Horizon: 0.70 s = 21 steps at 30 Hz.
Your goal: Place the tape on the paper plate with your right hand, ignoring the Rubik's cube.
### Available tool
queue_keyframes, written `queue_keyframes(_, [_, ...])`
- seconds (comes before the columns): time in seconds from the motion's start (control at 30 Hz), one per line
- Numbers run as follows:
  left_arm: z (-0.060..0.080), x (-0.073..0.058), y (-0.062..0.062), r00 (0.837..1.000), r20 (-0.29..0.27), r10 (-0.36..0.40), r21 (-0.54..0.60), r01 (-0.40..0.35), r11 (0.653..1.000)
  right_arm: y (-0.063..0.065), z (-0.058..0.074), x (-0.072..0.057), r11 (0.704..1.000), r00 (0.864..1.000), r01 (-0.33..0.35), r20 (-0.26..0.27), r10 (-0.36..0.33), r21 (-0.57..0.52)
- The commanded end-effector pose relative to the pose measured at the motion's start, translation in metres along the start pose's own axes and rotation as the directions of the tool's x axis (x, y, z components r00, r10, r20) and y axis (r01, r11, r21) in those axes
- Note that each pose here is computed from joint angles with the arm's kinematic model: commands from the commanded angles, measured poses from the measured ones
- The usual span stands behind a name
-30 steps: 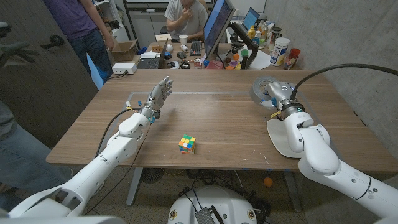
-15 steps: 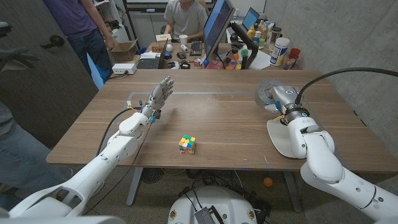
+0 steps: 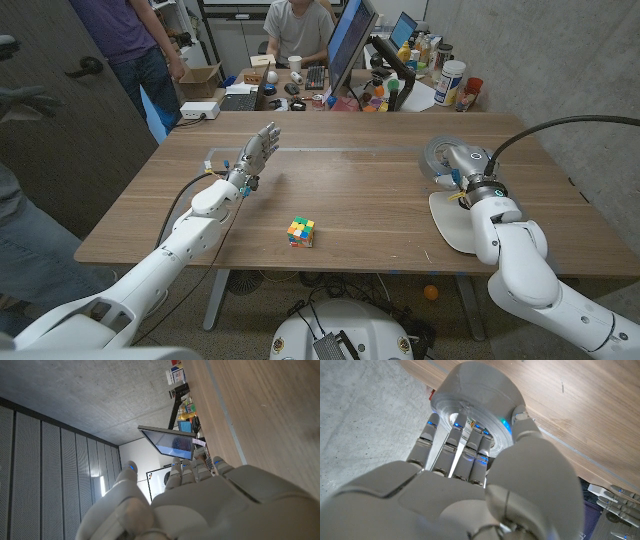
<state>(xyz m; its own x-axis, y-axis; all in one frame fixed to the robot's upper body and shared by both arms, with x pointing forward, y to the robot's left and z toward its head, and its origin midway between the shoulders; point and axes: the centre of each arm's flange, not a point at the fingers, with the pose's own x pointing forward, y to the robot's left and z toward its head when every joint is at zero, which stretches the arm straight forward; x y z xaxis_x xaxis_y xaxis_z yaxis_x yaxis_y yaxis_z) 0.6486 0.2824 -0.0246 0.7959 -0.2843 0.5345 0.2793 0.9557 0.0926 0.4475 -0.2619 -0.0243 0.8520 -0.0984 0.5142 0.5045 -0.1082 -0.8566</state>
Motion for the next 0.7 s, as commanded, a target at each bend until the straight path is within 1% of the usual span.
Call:
queue_keyframes(0.03, [0.000, 0.002, 0.000, 1.000, -0.004, -0.001, 0.004, 0.001, 1.000, 0.009, -0.009, -0.010, 1.000, 0.999, -0.026, -0.043, 0.027, 0.016])
queue_keyframes(0.23, [-0.002, 0.002, 0.001, 1.000, -0.002, 0.002, -0.002, -0.002, 1.000, 0.014, -0.008, -0.013, 0.999, 0.998, -0.047, -0.050, 0.048, 0.027])
queue_keyframes(0.33, [-0.004, 0.003, 0.001, 1.000, -0.006, 0.003, -0.007, -0.003, 1.000, 0.020, -0.008, -0.016, 0.997, 0.996, -0.064, -0.057, 0.066, 0.036])
queue_keyframes(0.47, [-0.005, 0.003, 0.001, 1.000, -0.009, 0.002, -0.005, -0.002, 1.000, 0.023, -0.009, -0.019, 0.996, 0.995, -0.082, -0.062, 0.085, 0.038])
queue_keyframes(0.53, [-0.005, 0.003, 0.001, 1.000, -0.006, 0.001, -0.003, -0.001, 1.000, 0.027, -0.011, -0.022, 0.995, 0.992, -0.097, -0.076, 0.100, 0.037])
queue_keyframes(0.7, [-0.004, 0.005, 0.000, 1.000, -0.006, -0.002, -0.002, 0.002, 1.000, 0.029, -0.015, -0.028, 0.993, 0.989, -0.105, -0.100, 0.109, 0.045])
